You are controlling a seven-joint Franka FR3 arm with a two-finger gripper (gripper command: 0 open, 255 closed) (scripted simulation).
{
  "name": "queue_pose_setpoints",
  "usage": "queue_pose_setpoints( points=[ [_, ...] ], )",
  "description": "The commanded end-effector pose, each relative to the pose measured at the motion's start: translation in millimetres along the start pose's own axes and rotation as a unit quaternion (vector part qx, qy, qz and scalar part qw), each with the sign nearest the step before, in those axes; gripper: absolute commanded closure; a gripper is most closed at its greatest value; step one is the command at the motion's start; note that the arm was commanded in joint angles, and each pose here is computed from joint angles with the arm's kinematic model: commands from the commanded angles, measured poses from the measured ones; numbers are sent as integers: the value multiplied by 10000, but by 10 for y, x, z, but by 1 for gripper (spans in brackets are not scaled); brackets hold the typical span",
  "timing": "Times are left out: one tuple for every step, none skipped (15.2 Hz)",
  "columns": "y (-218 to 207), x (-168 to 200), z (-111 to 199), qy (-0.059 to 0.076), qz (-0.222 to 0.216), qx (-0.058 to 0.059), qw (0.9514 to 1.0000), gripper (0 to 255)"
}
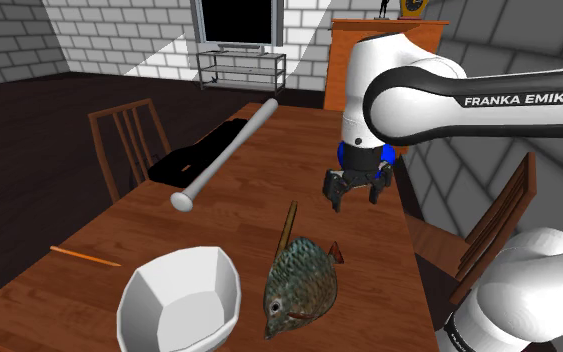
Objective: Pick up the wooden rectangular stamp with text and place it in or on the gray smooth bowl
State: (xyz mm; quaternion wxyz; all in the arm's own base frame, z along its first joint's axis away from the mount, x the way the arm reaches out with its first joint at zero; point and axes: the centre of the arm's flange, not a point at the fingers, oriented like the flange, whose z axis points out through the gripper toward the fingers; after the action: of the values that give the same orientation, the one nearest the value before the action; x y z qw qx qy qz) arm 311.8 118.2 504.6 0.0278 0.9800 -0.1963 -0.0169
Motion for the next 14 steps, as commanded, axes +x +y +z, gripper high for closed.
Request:
queue_pose_setpoints(
  points=[
    [-272,-43,77,41,435,63,9990,0],
    [-394,-45,99,63,634,90,9979,0],
    [-517,-42,120,85,832,117,9964,0],
    [-639,-34,141,107,1031,144,9945,0],
    [-761,-21,161,129,1229,171,9922,0],
    [-883,-4,181,151,1426,197,9895,0],
    [-1004,19,199,173,1623,224,9863,0],
    [-1124,47,217,195,1819,251,9828,0],
    [-1242,79,234,217,2015,277,9789,0],
    [-1360,116,251,239,2210,304,9745,0],
    [-1470,156,265,260,2392,329,9701,0],
    [-1472,159,318,260,2392,329,9701,0],
    [-1475,163,371,260,2392,329,9701,0],
    [-1478,166,423,260,2392,329,9701,0]
  ],
)
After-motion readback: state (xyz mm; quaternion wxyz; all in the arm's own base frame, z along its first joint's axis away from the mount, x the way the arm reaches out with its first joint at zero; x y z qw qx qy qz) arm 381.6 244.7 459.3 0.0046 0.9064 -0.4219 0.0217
